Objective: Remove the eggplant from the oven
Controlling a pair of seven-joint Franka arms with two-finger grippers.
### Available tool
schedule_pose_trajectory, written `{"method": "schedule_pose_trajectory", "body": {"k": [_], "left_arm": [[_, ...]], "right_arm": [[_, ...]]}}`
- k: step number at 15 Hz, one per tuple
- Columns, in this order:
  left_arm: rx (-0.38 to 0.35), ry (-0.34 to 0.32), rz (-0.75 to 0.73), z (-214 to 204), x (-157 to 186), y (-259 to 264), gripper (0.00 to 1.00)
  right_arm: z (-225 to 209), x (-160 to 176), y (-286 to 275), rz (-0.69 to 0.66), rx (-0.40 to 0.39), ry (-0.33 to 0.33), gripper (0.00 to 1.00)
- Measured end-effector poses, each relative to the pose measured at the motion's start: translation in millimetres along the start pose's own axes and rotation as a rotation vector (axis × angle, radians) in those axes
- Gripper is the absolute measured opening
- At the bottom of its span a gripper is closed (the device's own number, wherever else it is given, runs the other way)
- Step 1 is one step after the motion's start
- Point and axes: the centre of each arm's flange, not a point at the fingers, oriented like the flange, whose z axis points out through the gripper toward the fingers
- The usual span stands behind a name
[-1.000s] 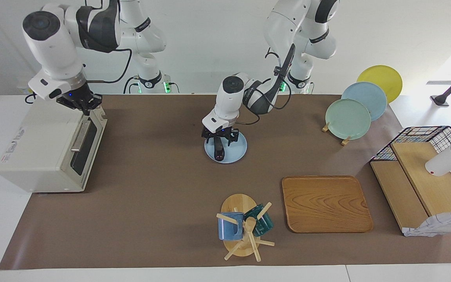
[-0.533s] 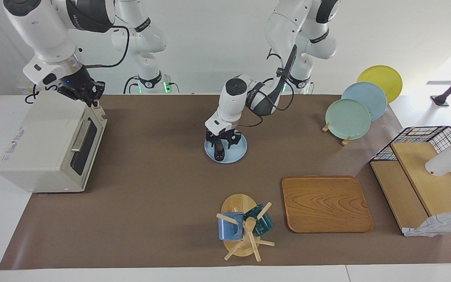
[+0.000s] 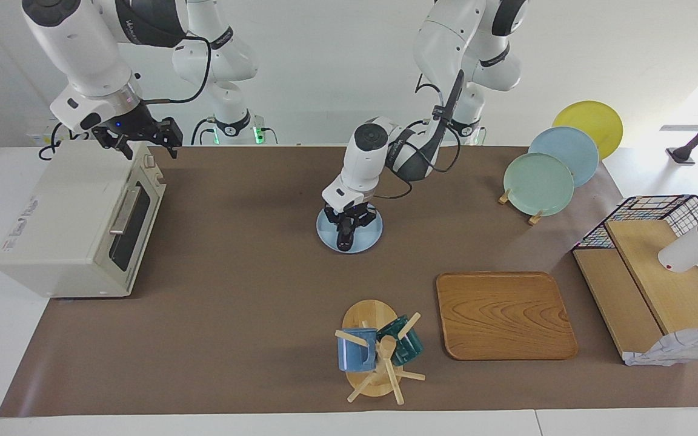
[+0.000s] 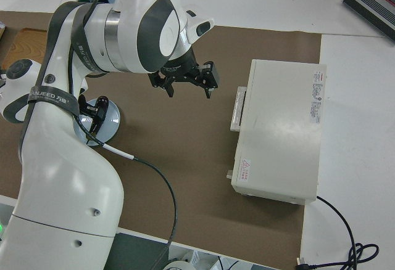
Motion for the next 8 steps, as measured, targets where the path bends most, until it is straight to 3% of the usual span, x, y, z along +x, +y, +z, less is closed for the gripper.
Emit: {"method": "schedule_pose_trajectory", "body": {"k": [4, 8], "left_arm": [[0.005, 0.005, -0.048, -55.4, 39.0, -49.3, 0.4], [0.003, 0.028, -0.047, -123.4, 101.0, -141.4, 0.4]], "right_arm": [[-4.4, 6.0, 9.0, 0.016, 0.001, 0.016, 1.0], [-9.2, 6.8, 8.1, 0.015, 0.0, 0.028, 1.0]]}}
